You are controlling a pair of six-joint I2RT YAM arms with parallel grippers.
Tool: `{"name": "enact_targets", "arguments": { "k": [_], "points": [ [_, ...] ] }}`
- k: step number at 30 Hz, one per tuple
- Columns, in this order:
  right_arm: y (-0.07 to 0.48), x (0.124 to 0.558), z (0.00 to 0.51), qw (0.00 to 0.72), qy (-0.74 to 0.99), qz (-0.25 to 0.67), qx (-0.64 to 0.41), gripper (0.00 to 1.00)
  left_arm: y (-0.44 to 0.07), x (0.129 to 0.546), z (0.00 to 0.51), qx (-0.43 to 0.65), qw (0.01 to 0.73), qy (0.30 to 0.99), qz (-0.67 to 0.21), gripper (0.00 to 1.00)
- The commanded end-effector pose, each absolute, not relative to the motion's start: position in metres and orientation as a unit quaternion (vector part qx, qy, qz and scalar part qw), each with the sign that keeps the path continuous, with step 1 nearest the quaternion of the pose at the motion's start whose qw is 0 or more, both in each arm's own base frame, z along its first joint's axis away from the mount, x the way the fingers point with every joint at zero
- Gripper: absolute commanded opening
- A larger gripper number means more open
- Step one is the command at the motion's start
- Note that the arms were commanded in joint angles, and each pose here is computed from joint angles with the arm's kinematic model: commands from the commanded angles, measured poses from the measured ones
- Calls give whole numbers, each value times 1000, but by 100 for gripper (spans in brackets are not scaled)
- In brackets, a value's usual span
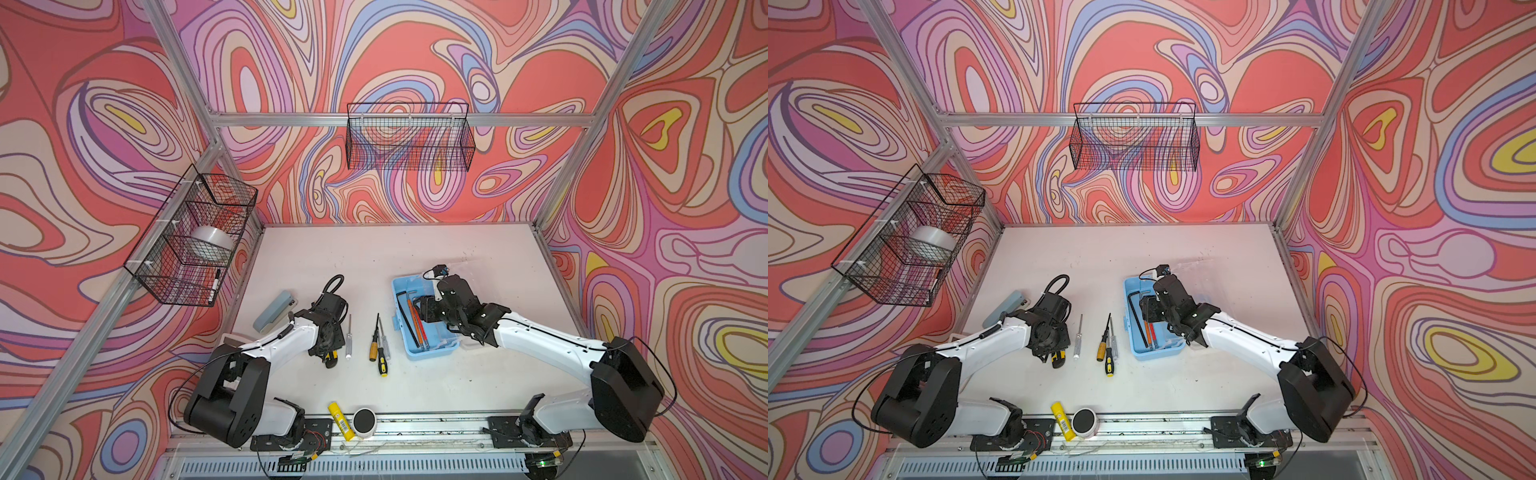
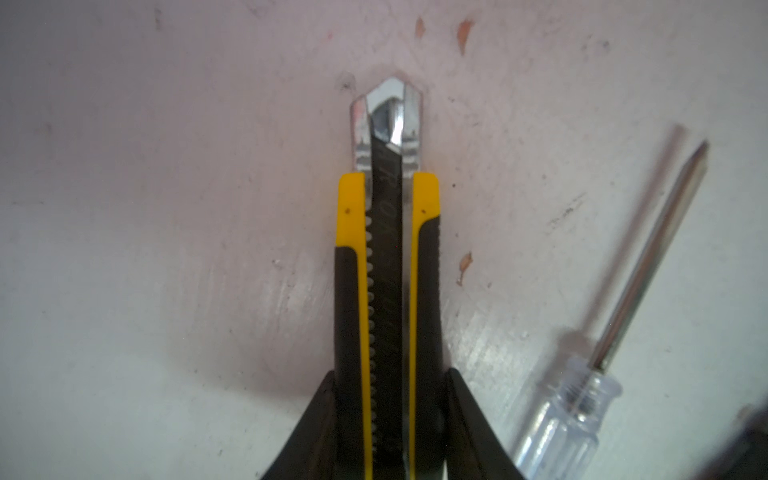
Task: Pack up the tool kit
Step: 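Carry the yellow utility knife into the blue box and release it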
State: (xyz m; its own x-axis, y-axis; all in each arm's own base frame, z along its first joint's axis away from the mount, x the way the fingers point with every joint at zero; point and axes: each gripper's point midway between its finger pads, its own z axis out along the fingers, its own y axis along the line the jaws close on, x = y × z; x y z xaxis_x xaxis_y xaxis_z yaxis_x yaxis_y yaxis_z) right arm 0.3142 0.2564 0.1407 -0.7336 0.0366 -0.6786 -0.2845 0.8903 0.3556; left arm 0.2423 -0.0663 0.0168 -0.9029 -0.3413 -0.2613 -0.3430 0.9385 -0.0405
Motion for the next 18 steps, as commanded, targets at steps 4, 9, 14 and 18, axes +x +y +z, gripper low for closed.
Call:
{"name": "enact_targets", "arguments": {
  "k": [4, 9, 14, 18],
  "points": [
    [252, 315, 145, 372, 900, 218, -63, 60, -71, 250, 39, -175, 164, 971, -24, 31],
    [249, 316, 151, 378, 898, 217, -57, 60, -80, 255, 74, -175, 198, 962, -65, 30],
    [234, 320, 173, 400, 888, 222, -38, 60, -114, 267, 130, -165, 258, 939, -157, 30],
    [210, 324, 192, 419, 882, 214, -18, 60, -162, 274, 176, -129, 302, 918, -220, 32]
  ]
}}
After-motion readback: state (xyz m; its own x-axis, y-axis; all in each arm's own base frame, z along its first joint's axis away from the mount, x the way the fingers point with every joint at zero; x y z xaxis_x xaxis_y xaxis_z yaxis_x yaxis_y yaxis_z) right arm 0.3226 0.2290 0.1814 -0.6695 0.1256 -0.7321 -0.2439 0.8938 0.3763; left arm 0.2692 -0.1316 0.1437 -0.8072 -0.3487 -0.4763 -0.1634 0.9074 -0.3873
